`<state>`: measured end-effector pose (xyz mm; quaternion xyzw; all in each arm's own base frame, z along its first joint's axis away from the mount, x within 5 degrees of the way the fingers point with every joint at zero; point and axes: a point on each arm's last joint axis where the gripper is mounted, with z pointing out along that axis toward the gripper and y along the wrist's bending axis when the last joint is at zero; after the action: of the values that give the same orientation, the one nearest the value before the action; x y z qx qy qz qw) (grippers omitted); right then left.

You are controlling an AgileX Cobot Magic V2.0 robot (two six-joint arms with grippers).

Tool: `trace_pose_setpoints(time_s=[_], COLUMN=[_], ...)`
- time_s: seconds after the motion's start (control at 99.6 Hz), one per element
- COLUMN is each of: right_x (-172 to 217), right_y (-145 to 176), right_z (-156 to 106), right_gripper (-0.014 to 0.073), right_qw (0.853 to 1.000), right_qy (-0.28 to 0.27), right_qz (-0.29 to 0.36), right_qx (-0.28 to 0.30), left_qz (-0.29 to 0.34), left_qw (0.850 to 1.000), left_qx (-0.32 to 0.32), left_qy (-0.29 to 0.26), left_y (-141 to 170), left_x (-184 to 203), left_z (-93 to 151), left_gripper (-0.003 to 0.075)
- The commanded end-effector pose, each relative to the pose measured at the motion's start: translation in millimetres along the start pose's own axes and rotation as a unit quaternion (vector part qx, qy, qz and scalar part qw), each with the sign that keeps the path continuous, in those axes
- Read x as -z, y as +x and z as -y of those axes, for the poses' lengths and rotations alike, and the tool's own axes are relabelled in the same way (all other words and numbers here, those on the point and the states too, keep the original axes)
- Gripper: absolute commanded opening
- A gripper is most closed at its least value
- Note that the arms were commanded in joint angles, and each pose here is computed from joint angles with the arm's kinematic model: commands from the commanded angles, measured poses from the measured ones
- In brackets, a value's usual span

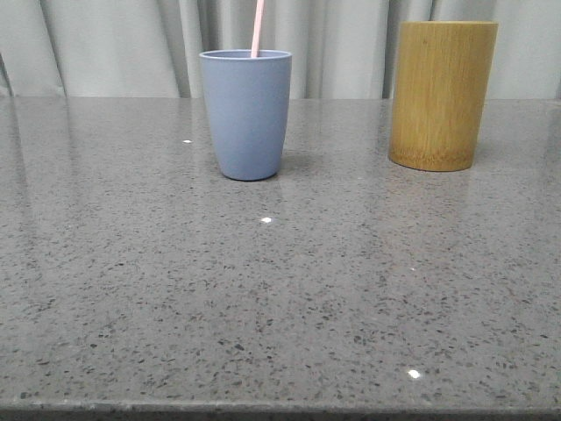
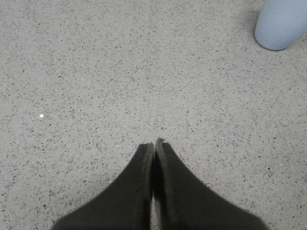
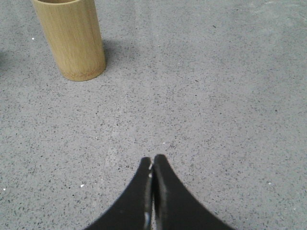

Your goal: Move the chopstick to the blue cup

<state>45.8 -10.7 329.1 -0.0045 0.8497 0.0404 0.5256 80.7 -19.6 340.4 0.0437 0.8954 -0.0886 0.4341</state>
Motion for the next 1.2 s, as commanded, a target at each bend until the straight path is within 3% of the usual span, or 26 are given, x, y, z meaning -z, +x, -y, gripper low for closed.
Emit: trace_pose_setpoints(time_s=[0.0,0.582,0.703,0.783,0.924,1.034,1.195], right_x=[3.3,3.3,3.3,3.3,3.3,3.3,3.3], right_y=[-12.1,-12.1,-12.1,-12.1,-12.1,-12.1,-12.1], right_z=[0.2,0.2,0.2,0.2,0.2,0.2,0.2], right_gripper=[-0.0067,-0.0067,-0.0067,-0.0067,-0.0067,-0.0067,-0.0067], right_qw=[0.999,0.999,0.999,0.999,0.999,0.999,0.999], right_qy=[0.004,0.004,0.004,0.004,0.004,0.004,0.004], right_qz=[0.04,0.04,0.04,0.04,0.04,0.04,0.04], right_qx=[0.009,0.009,0.009,0.009,0.009,0.009,0.009], left_qz=[0.04,0.041,0.118,0.198,0.284,0.318,0.325], left_qw=[0.999,0.999,0.993,0.98,0.959,0.948,0.945], left_qx=[0.007,0.004,-0.002,-0.002,-0.008,-0.012,-0.027], left_qy=[0.008,0.007,0.004,0.007,0.003,0.002,-0.007], left_y=[-10.7,-8.8,-8.6,-5.4,21.8,49.2,90.2], left_x=[4.6,3.6,2.8,3.1,-2.9,-12.1,-30.5], left_z=[2.0,1.6,-0.4,-1.9,-7.1,-11.2,-17.3], left_gripper=[-0.0019,-0.0019,-0.0019,-0.0019,-0.0019,-0.0019,-0.0019])
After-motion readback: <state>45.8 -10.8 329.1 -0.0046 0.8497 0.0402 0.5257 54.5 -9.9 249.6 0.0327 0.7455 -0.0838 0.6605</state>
